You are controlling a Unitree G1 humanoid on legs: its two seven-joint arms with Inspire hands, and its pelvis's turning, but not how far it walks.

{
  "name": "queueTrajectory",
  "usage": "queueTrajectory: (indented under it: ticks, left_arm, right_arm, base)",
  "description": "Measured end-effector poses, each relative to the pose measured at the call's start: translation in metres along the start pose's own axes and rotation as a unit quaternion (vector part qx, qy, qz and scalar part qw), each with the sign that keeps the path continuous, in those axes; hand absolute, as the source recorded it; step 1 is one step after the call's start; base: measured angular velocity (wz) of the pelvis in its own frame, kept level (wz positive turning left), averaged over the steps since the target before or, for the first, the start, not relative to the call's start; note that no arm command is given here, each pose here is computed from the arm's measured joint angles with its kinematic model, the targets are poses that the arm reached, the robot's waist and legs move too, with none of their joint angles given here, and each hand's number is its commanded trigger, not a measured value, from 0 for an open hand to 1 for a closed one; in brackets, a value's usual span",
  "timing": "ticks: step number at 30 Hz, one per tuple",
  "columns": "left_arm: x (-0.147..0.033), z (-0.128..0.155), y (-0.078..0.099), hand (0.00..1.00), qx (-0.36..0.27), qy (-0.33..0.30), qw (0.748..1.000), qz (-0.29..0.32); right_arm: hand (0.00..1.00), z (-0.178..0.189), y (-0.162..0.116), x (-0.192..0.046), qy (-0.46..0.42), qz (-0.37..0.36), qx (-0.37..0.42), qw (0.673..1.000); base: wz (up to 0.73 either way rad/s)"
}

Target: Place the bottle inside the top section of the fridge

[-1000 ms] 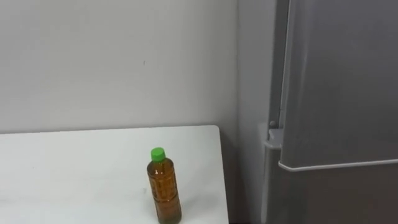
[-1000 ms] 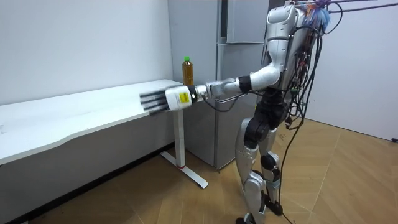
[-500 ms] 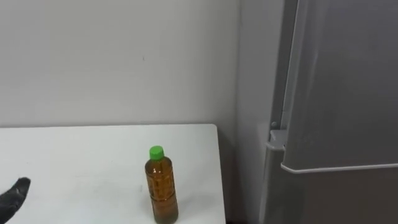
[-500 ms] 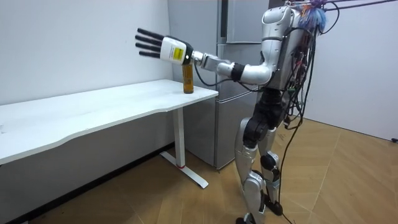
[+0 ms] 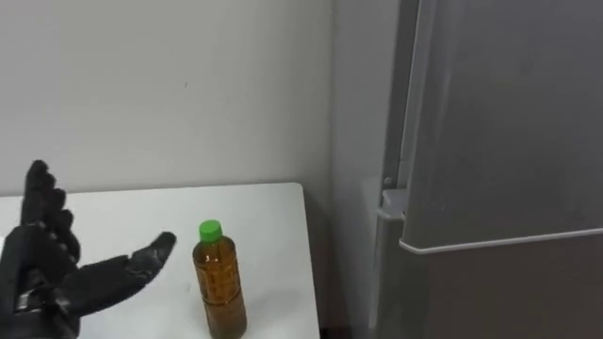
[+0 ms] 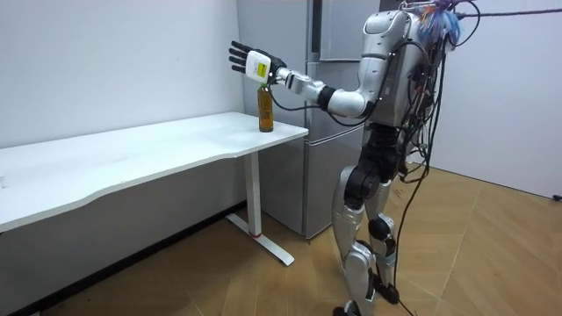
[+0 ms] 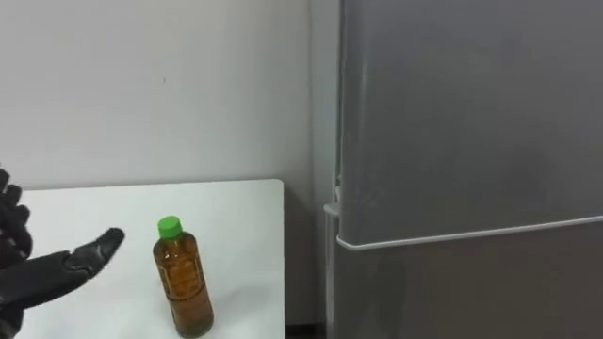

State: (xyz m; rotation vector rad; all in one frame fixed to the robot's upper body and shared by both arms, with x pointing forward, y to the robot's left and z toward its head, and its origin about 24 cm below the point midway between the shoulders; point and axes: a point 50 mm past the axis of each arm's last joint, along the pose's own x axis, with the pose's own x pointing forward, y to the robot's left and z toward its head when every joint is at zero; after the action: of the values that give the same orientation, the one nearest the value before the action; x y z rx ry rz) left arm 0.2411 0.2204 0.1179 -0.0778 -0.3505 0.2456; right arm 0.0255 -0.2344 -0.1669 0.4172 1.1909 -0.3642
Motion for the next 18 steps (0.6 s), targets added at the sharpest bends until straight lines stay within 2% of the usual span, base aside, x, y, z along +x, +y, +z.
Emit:
queueTrajectory:
  ticks: [5,11,18]
  left_arm:
    - [0.007,0.016,-0.031,0.00,-0.022,-0.037,0.995,-0.087]
    - [0.006,0.018,-0.048,0.00,-0.030,-0.030,0.987,-0.152]
    - [0.006,0.027,-0.059,0.00,-0.043,-0.040,0.979,-0.196]
  right_arm:
    - [0.00,0.002,0.002,0.002,0.007,-0.002,0.001,1.000]
    - [0.00,0.004,0.005,0.004,0.015,-0.002,0.000,1.000]
    - [0.00,0.004,0.007,0.005,0.024,0.005,0.020,1.000]
  base:
    - [-0.02]
    - [-0.01]
    - [0.00]
